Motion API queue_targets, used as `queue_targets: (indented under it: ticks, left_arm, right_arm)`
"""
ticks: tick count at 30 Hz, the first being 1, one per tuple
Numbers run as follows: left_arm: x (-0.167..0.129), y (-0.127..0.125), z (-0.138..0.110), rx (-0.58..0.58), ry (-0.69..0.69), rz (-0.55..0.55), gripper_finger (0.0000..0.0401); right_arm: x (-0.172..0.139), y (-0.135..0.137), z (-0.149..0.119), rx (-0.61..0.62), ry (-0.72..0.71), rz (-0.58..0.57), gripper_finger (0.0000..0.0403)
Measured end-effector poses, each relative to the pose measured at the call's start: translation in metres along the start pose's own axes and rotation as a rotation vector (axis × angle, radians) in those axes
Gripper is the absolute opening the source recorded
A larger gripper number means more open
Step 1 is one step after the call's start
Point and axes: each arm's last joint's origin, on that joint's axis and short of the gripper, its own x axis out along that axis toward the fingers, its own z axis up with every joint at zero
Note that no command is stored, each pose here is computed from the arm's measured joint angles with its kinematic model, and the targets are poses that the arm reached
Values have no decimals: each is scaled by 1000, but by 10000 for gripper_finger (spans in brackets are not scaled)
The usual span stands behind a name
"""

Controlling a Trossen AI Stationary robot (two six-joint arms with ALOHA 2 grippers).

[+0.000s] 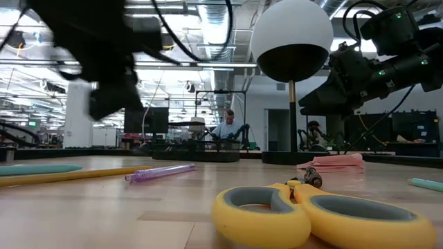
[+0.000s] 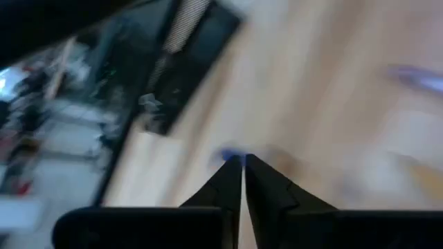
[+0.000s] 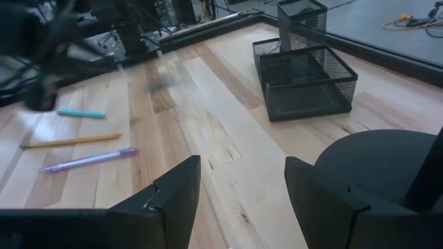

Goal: Pick and place office supplies into organizer
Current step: Put the blue eraser into the black desk organizer

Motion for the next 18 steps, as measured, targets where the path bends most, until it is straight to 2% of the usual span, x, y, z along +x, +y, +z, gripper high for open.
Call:
queue_targets:
  ticks: [3,6,8,11,14,18]
  left_arm:
    - [36,17,17,13,59,86,0]
    - [71,34,30,82,136,129,0]
    - [91,44,36,112,197,114,0]
    - [114,55,42,60,295,17,0]
    - [117,66,48,-38,315,-69,0]
    - [88,92,56,-157,241,-119,0]
  right_arm:
    - [0,0,0,0,0,0,205]
    - [0,0,0,-1,0,0,205]
    - [0,0,0,-10,0,0,205]
    - [0,0,0,-39,0,0,205]
    - [0,0,0,-45,0,0,205]
    - [0,0,0,-46,3,0,205]
